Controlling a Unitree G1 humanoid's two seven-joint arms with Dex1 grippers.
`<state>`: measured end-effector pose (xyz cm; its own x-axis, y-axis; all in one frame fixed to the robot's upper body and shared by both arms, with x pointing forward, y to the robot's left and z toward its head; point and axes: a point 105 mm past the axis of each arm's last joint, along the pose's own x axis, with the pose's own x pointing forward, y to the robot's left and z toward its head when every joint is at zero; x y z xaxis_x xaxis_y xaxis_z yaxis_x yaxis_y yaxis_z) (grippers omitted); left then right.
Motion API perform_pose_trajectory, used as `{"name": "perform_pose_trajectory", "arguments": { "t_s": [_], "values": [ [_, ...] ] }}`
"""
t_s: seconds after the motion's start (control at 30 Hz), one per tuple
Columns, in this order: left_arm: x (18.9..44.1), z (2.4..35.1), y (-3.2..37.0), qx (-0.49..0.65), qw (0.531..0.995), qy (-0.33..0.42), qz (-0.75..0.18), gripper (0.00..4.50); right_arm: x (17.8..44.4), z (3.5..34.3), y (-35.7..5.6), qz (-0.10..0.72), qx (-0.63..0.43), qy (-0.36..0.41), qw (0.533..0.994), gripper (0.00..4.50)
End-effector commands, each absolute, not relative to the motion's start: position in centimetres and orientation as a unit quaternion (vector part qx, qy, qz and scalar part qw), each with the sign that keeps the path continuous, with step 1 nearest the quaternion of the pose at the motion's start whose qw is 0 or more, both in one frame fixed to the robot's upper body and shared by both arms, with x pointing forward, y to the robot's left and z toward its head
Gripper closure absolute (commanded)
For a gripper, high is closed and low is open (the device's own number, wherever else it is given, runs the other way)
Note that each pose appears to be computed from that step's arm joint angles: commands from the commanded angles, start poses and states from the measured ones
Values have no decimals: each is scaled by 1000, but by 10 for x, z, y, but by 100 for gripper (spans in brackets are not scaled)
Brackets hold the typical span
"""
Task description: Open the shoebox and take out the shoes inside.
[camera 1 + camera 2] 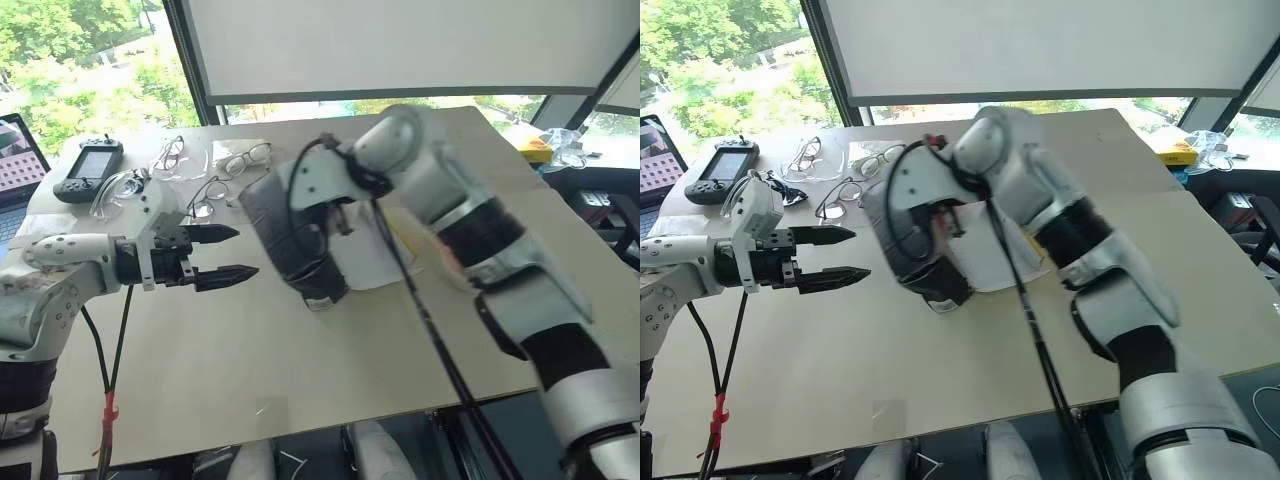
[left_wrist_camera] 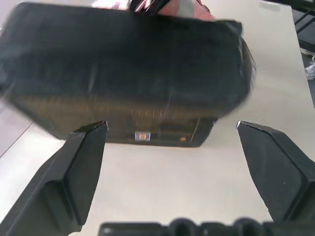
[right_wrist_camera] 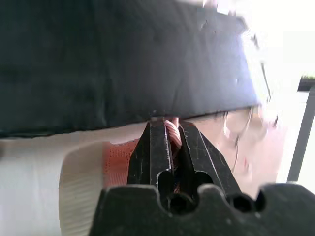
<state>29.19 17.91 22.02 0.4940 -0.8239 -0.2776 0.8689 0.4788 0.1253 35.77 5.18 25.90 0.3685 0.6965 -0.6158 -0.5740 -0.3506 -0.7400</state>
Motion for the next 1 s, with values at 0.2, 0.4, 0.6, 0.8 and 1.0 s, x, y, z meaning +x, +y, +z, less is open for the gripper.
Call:
{"name": "perform_pose_trajectory", "arguments": {
  "t_s": [0.2,0.4,0.6,0.8,1.0],
  "values": [
    [279,238,197,150,873,73,-459,0,324,258,136,592,-550,-147,571,445],
    [271,236,199,149,877,80,-449,0,317,234,147,611,-544,-136,559,445],
    [276,231,195,143,875,83,-455,0,322,254,140,606,-514,-131,593,445],
    [281,219,188,145,865,96,-471,0,323,302,126,617,-401,-99,670,445],
    [281,213,184,146,853,106,-490,0,350,349,80,562,-342,-80,749,445]
  ]
}}
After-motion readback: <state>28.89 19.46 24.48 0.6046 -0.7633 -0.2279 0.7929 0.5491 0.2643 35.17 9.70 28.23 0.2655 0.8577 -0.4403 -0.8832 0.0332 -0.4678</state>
